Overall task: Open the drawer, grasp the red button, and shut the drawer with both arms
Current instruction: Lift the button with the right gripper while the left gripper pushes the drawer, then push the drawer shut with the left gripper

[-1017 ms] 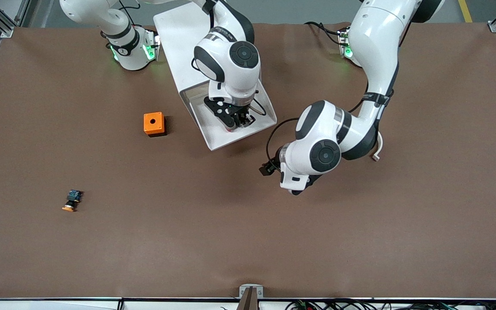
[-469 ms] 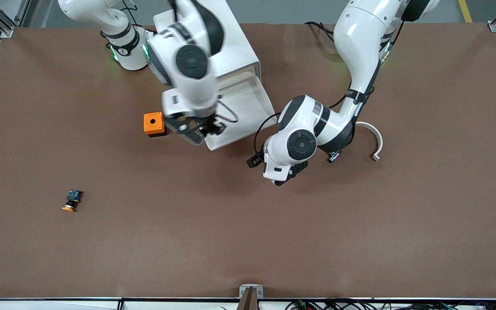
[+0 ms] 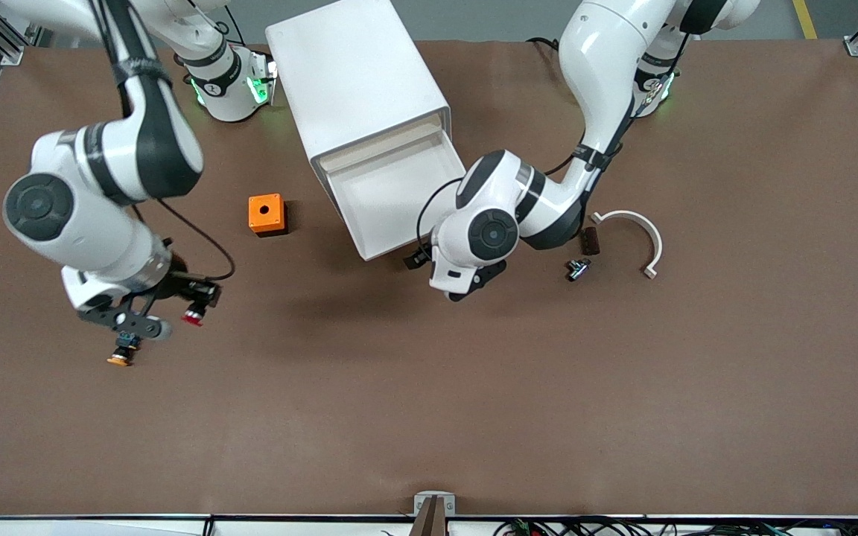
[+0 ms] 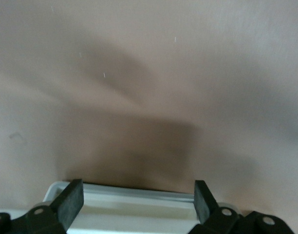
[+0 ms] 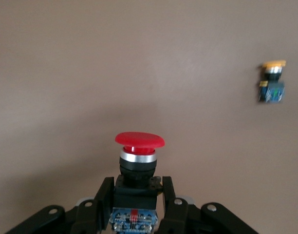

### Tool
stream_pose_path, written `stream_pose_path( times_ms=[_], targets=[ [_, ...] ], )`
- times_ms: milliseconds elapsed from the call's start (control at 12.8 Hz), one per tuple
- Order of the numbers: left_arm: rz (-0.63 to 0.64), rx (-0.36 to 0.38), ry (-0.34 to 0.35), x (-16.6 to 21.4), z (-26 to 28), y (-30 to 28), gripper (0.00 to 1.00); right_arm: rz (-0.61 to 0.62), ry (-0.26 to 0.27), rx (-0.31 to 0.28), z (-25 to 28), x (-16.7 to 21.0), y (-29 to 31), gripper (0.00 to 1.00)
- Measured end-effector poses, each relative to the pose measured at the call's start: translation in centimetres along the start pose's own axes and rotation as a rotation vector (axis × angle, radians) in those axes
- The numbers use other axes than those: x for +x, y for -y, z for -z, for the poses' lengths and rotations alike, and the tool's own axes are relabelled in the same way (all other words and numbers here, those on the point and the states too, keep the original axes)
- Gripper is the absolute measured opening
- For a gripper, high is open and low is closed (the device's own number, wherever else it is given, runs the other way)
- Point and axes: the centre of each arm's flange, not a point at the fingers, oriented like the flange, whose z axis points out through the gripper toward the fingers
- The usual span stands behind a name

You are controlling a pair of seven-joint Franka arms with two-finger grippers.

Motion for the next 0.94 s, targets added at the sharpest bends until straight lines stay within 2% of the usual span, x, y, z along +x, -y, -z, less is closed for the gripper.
stream_pose_path(
  times_ms=[235,469,704,939],
  targets=[
    [0.017,0.046,0.006,-4.2,-3.0,-0.4,1.0,0.096,-0.038,0.004,-7.5,2.6,-6.0,0.44],
    [0.024,0.092,0.015,-9.3,-6.0,-0.6,1.0,0.135,-0.042,-0.005,-14.3,4.1,-11.0,0.44],
    [0.032,0.122,0.031,-13.5,-8.2,-0.6,1.0,0.143,-0.036,-0.01,-18.7,4.3,-12.0,0.44],
    [0.041,0.118,0.022,-14.5,-8.7,-0.7,1.0,0.14,-0.041,-0.01,-20.4,4.3,-12.2,0.44]
  ],
)
